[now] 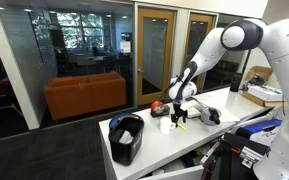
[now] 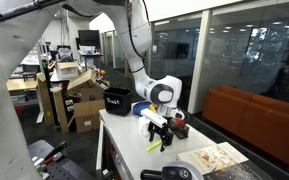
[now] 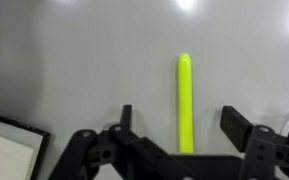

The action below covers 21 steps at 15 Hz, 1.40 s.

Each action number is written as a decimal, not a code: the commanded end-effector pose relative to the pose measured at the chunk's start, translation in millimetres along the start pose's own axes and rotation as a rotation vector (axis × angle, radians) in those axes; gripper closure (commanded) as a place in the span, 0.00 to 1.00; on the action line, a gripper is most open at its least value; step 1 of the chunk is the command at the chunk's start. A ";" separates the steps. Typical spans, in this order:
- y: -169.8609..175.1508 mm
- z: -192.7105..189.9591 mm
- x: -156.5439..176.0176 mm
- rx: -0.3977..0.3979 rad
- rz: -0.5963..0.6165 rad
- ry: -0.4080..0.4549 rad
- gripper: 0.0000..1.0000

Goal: Put the yellow pen in the white mug

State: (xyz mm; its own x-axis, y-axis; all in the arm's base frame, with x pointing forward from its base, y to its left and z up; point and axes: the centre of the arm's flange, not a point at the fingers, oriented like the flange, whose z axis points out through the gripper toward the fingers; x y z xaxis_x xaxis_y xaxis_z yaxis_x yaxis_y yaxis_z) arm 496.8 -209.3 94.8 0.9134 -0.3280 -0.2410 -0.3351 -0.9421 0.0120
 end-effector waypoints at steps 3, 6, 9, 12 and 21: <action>-4.5 2.6 -1.4 -0.012 -0.027 0.030 0.54; -8.3 0.4 -1.4 -0.016 -0.033 0.033 0.75; -9.3 -1.4 -1.6 -0.019 -0.032 0.036 0.97; -9.6 -5.9 -3.5 -0.020 -0.026 0.042 0.97; -8.9 -54.7 -32.5 -0.004 0.023 0.111 0.97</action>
State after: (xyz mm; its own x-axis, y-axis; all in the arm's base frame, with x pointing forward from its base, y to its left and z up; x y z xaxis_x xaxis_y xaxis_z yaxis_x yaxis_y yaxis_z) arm 498.9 -200.9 131.0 0.9273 -0.3295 -0.1774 -0.3332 -0.9428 0.0096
